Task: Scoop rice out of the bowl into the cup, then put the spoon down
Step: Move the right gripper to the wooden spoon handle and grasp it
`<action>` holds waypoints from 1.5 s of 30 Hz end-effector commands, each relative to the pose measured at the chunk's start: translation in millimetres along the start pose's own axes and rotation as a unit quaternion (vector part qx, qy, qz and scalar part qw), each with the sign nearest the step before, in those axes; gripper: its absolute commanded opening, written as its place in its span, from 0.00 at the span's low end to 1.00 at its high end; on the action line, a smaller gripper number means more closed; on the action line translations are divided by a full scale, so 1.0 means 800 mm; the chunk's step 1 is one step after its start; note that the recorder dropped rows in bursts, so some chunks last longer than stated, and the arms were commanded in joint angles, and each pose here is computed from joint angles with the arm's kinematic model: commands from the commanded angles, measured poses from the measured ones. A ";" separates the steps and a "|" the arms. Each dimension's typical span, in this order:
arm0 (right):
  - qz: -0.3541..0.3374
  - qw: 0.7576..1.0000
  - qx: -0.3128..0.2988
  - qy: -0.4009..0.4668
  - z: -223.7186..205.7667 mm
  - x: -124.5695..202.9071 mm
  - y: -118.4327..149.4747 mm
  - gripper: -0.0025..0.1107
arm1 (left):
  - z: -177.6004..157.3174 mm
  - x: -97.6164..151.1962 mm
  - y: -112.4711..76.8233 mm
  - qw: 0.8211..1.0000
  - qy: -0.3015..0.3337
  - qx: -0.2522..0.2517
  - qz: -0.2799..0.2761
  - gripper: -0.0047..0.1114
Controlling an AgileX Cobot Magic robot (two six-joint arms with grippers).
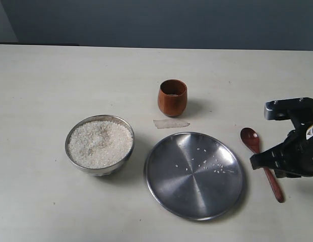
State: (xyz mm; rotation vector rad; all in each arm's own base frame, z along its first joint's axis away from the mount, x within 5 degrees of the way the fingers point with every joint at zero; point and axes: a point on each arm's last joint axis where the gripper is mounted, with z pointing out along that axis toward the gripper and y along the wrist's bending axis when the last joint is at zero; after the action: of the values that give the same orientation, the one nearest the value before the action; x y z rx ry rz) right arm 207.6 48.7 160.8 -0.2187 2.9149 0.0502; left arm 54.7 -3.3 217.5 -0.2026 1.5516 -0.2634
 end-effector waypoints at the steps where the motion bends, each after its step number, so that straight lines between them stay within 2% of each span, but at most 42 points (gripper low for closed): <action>1: 0.006 1.000 -0.005 -0.015 0.013 0.001 0.001 0.02 | 0.000 -0.002 -0.001 0.997 -0.017 0.007 -0.069 0.05; 6: 0.032 0.999 -0.007 -0.032 0.025 0.016 0.000 0.04 | 0.000 0.001 -0.001 0.998 -0.003 0.008 -0.069 0.05; 8: 0.032 0.999 -0.007 -0.034 0.028 0.021 -0.001 0.09 | 0.000 0.001 -0.001 0.998 -0.002 0.008 -0.069 0.05; 12: 0.042 0.999 -0.010 -0.026 0.030 0.025 0.000 0.29 | 0.000 0.001 -0.001 0.998 -0.002 0.008 -0.069 0.05; 14: 0.042 0.999 -0.010 -0.022 0.030 0.026 0.000 0.33 | 0.000 0.001 -0.001 0.998 0.000 0.008 -0.067 0.05; 22: 0.041 0.997 -0.012 -0.062 0.037 0.031 -0.001 0.33 | 0.000 0.002 -0.001 0.998 0.002 0.008 -0.067 0.05; 31: 0.031 0.988 -0.026 -0.147 0.054 0.069 0.005 0.33 | 0.000 0.002 -0.001 0.998 0.002 0.008 -0.064 0.05; 33: 0.046 0.985 -0.025 -0.163 0.056 0.079 0.002 0.33 | 0.000 0.002 -0.001 0.998 0.002 0.008 -0.064 0.05; 45: 0.043 0.980 -0.015 -0.196 0.052 0.076 -0.001 0.30 | 0.000 0.002 -0.001 0.998 0.004 0.007 -0.063 0.05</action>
State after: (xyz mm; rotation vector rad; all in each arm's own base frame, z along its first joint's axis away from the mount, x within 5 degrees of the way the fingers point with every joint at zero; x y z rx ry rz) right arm 158.3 40.9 105.7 -0.0617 2.5448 0.1373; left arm 54.5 -4.7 217.5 -0.2927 1.5428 -0.3774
